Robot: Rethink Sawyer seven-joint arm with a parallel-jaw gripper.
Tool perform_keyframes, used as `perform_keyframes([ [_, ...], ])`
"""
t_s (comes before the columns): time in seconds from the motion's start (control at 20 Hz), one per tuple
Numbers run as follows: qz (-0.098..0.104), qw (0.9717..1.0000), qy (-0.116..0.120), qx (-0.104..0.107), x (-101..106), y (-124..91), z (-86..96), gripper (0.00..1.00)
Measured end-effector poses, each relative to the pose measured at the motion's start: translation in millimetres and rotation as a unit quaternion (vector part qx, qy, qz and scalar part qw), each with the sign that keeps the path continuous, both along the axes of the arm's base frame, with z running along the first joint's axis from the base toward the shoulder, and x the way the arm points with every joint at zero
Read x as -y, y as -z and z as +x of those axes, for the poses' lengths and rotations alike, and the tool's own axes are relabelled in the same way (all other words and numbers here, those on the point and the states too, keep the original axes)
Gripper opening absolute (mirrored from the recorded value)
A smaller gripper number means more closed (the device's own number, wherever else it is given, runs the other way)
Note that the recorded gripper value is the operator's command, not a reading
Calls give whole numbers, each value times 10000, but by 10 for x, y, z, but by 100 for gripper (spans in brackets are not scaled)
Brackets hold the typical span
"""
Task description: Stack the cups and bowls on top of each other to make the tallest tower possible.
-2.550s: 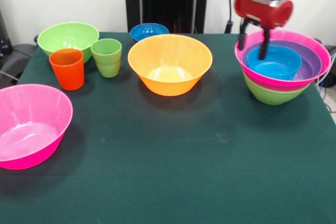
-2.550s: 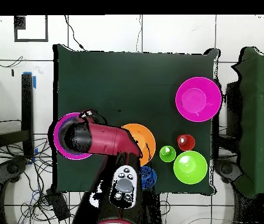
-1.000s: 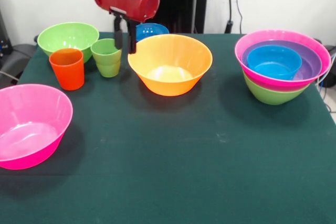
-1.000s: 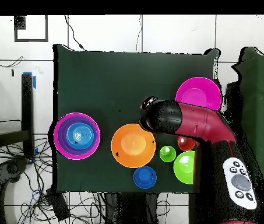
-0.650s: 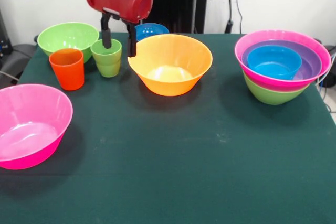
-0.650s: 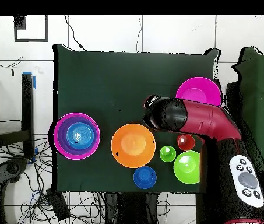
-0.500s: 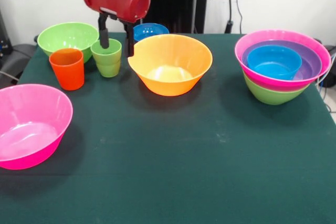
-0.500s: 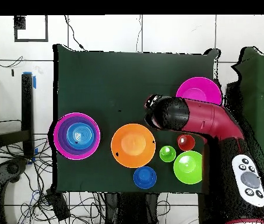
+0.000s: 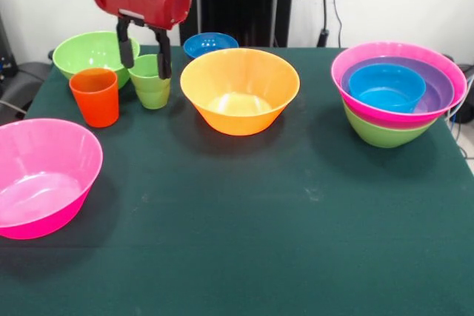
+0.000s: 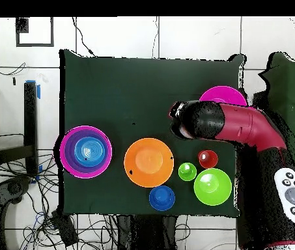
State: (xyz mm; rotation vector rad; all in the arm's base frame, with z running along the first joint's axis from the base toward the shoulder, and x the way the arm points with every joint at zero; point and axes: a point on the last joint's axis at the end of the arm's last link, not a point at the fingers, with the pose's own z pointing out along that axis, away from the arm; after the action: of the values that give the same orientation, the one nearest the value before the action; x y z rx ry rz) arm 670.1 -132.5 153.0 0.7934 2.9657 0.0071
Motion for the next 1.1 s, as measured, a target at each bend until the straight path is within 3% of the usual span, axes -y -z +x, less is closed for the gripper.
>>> perform_keyframes([
  [0.55,68,9981,-581,-175,198,173,61,100],
  [1.1,177,9974,-621,-318,277,458,-24,100],
])
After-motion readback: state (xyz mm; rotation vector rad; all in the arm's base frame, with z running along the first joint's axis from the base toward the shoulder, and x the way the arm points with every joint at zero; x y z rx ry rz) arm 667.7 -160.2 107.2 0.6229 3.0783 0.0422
